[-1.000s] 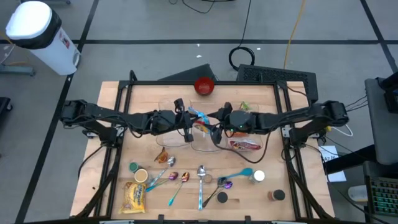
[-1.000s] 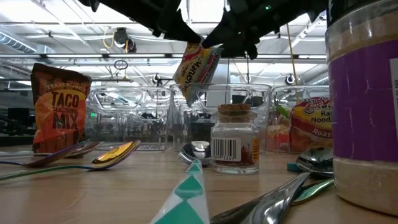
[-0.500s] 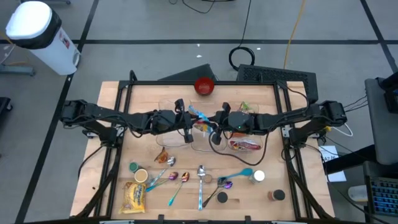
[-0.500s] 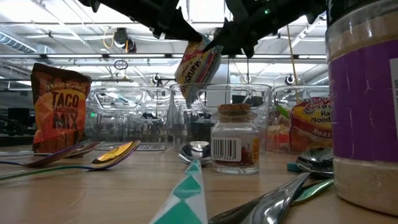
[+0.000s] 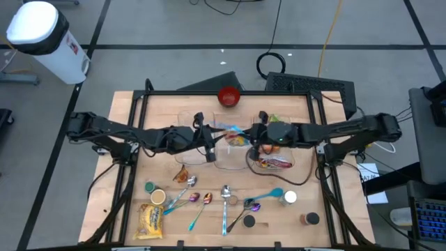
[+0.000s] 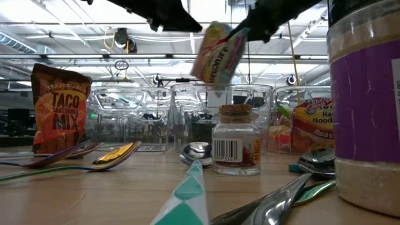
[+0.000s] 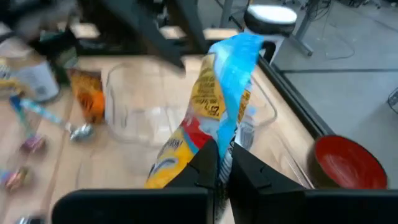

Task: Pick & Place Food Item
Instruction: Put the blue noodle pack into the right transparent bin

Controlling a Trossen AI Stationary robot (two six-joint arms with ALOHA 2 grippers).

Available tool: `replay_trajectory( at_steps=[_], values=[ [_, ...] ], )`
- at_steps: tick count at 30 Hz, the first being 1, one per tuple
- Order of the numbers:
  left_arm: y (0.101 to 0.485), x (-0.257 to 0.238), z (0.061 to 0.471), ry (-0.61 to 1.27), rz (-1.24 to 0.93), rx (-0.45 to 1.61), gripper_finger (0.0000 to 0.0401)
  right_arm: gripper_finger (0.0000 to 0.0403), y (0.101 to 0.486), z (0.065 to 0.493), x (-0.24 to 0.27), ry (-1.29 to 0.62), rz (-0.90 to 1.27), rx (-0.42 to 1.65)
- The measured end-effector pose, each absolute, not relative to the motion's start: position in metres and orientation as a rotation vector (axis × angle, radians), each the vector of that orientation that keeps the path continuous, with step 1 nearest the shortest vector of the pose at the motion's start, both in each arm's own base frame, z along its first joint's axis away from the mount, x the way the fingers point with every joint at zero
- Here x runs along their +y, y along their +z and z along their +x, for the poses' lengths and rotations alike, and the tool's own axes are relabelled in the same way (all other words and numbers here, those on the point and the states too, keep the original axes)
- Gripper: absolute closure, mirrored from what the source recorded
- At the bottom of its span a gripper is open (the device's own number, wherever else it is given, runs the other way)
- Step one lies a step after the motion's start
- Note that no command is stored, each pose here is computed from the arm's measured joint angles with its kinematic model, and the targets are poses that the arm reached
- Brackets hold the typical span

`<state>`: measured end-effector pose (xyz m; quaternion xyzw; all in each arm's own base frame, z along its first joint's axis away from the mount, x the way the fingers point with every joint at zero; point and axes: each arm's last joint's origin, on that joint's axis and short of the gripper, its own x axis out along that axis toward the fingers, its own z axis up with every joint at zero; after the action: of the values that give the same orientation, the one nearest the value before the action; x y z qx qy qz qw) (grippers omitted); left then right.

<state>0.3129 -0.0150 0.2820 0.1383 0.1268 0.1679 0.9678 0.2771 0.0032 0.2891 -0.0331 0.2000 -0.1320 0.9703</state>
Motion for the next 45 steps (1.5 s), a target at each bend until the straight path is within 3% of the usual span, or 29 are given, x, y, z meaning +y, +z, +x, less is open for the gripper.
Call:
replay_trajectory(
  at_steps=[9,20,34,45],
  values=[
    [0.281,-0.016,0.312,0.336,0.272,0.272,0.0229,0.0399,0.319,0.207,0.020,-0.173,-0.099,0.485],
    [0.280,-0.016,0.312,0.331,0.243,0.273,0.0210,0.0399,0.301,0.151,0.015,-0.154,-0.178,0.855],
    [0.280,-0.016,0.312,0.332,0.238,0.272,0.0210,0.0399,0.250,0.160,0.023,0.100,-0.183,0.975],
    [0.280,-0.016,0.312,0.332,0.236,0.271,0.0210,0.0399,0.253,0.159,0.027,0.250,-0.128,0.927]
  ],
)
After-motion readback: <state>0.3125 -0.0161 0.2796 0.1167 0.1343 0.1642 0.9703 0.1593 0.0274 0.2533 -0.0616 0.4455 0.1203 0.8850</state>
